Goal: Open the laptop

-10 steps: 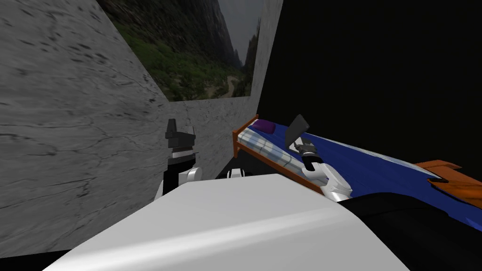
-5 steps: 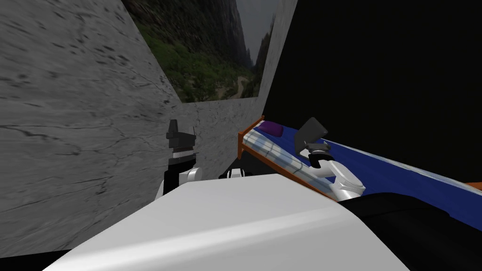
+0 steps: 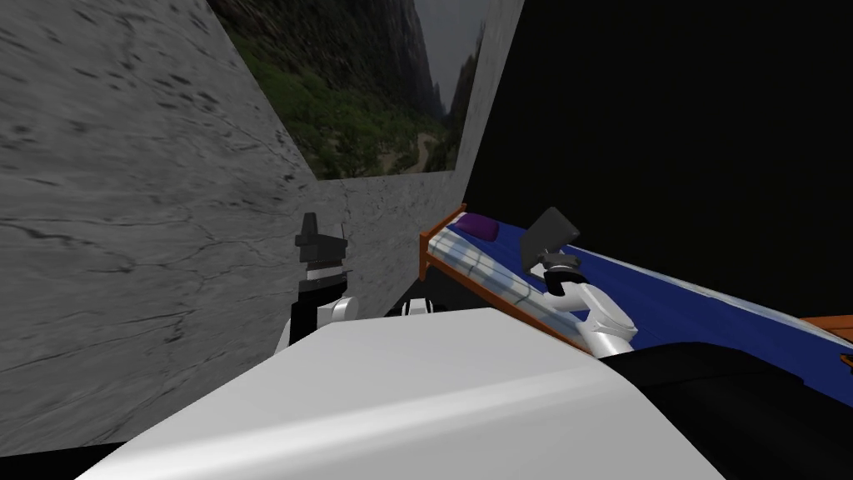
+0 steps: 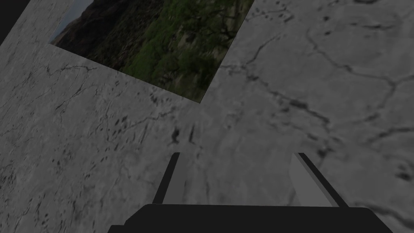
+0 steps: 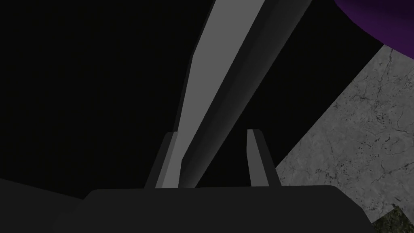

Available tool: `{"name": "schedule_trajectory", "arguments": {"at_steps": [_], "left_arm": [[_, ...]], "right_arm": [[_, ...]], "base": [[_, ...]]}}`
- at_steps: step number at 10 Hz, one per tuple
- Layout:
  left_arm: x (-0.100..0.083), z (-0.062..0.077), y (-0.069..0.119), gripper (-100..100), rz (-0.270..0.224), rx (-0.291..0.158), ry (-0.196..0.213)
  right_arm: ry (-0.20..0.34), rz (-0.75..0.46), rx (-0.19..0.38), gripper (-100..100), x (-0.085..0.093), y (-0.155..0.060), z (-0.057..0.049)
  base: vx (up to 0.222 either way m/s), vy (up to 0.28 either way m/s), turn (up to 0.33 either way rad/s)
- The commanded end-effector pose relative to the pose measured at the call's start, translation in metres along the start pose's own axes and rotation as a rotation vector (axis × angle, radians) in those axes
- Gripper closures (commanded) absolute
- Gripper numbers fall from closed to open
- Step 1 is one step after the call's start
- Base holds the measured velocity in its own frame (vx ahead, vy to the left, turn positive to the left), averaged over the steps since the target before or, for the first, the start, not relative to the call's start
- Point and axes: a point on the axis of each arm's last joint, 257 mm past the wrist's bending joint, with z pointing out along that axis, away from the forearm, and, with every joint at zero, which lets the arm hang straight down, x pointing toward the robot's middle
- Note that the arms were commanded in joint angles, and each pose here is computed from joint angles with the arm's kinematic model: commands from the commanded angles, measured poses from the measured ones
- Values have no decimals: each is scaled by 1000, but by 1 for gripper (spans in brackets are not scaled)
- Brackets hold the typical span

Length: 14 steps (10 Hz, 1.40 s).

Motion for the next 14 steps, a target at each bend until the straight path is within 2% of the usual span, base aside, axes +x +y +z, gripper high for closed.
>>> {"name": "schedule_trajectory", "arguments": {"at_steps": [1, 3, 4, 5, 13, 14], "left_arm": [[0, 0, 0, 0, 0, 0, 0], [0, 0, 0, 0, 0, 0, 0], [0, 0, 0, 0, 0, 0, 0], [0, 0, 0, 0, 0, 0, 0], [0, 0, 0, 0, 0, 0, 0], [0, 0, 0, 0, 0, 0, 0]], "right_arm": [[-7, 165, -7, 100, -1, 11, 6], [-13, 285, -15, 100, -2, 20, 10], [-15, 238, -14, 100, -4, 19, 9], [-17, 333, -30, 100, 1, 31, 8], [-21, 677, -82, 100, 17, 82, 3], [-21, 677, -82, 100, 17, 82, 3]], "base": [[-94, -112, -59], [-100, -95, -48], [-43, -38, 4], [-20, -56, -97], [-18, -75, -82], [-6, -50, -40]]}}
